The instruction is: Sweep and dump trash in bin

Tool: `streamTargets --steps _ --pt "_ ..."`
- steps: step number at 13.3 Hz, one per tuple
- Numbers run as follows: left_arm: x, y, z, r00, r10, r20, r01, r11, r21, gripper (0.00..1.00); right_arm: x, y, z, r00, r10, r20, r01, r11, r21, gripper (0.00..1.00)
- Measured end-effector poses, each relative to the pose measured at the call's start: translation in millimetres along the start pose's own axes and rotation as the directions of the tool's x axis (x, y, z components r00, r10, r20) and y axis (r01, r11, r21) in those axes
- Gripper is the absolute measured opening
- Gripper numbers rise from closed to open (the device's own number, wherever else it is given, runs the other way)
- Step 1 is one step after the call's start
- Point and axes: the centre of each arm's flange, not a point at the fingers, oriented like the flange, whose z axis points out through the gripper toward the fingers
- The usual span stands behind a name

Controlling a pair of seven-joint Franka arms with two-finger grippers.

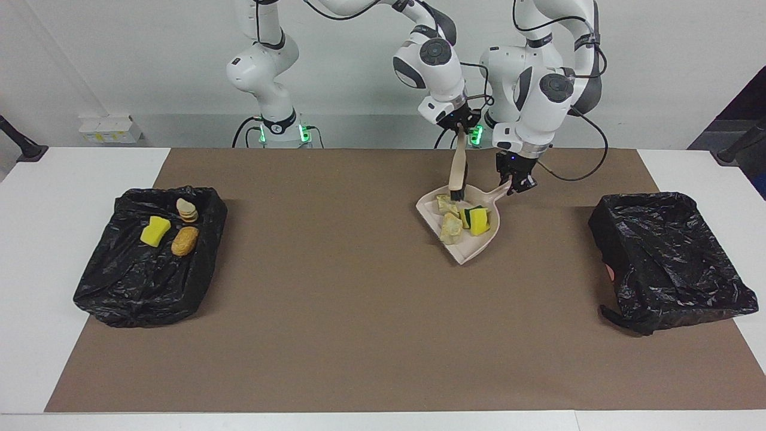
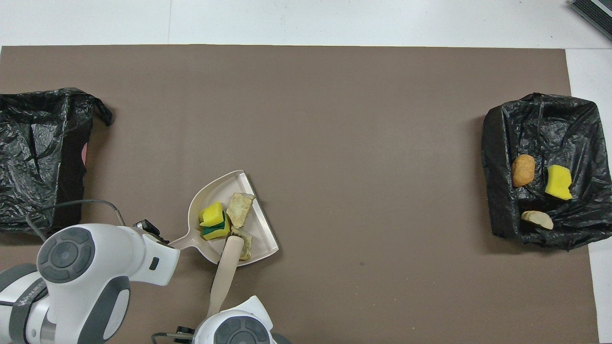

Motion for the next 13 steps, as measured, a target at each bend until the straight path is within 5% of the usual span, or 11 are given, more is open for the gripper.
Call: streamTargets --steps 6,13 --pt "-4.2 -7.9 -5.1 0.998 -0.049 -0.028 0.049 0.999 -0.008 0.32 27.7 36.4 -83.6 0.99 -0.139 0.006 0.139 0.985 -0.101 0.26" --pt "-11.6 -39.0 -35.9 0.949 -0.298 -0.1 0.303 0.952 0.034 0.32 6.5 95.8 -56.2 0.989 -0.138 0.056 0.148 0.955 -0.257 0.26"
